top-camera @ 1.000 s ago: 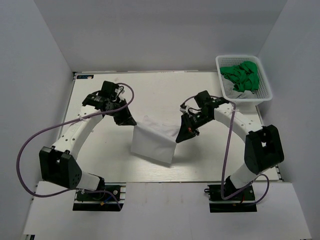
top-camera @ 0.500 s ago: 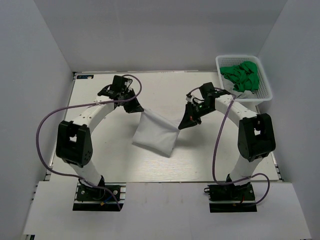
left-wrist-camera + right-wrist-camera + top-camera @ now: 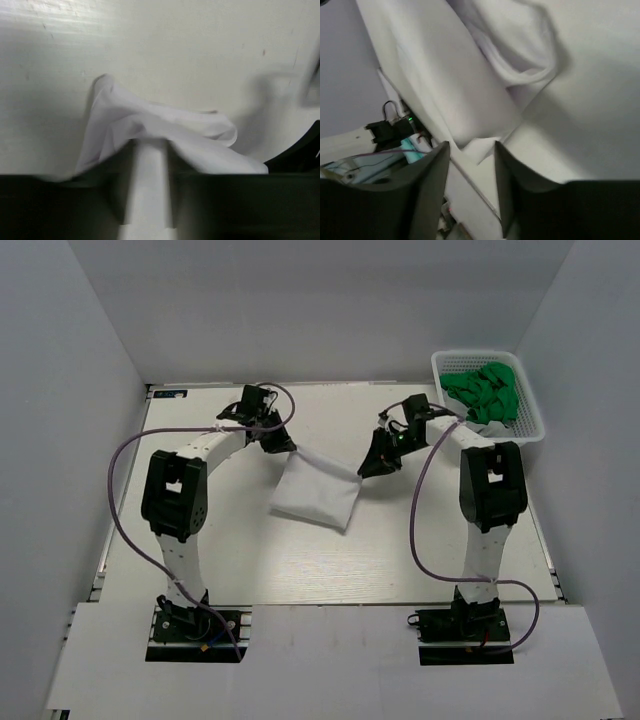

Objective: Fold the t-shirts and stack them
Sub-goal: Fold the long partially folded tshirt into a neat square

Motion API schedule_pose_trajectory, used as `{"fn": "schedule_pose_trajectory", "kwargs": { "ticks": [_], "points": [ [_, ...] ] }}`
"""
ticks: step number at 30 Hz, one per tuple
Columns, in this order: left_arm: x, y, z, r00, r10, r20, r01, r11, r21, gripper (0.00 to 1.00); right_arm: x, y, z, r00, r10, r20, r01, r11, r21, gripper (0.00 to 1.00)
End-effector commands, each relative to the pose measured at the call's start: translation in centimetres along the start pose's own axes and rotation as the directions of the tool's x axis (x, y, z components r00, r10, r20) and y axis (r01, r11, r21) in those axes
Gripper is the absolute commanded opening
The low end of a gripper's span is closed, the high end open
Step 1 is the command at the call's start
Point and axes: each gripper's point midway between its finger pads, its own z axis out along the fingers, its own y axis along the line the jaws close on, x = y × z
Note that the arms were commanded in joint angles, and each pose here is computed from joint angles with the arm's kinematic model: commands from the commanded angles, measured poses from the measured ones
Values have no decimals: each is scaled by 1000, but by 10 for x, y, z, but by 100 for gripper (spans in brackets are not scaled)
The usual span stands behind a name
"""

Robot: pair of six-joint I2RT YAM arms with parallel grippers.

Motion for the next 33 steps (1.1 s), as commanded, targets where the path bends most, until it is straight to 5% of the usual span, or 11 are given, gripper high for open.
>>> {"fn": "schedule_pose_trajectory", "kwargs": {
  "ticks": [1,3,4,12,22,26,33],
  "points": [
    [-44,-13,4,995,6,102,-7,1000,14,60,-50,-4,-4,993,-60,98,57,998,29,54],
    [-50,-17,6,996,3,90,-3,1000,5,93,-70,-2,-9,989,-71,132,68,997,25,90],
    [-54,-21,3,996,4,95,-5,1000,9,100,-80,3,-13,985,-89,150,86,996,29,90],
    [-56,-48,-37,990,49,136,-56,997,47,100,-69,23,-37,961,-174,215,151,981,118,90],
    [-13,-82,-8,995,64,73,-84,941,329,100,-56,66,-8,953,-183,242,223,964,-148,90],
    [-5,-56,29,999,34,6,-34,964,265,100,-75,61,9,946,-183,267,241,949,-204,90],
    [5,1,55,999,-19,-27,21,997,80,100,-82,-4,49,980,-46,191,79,983,-169,90]
  ]
}}
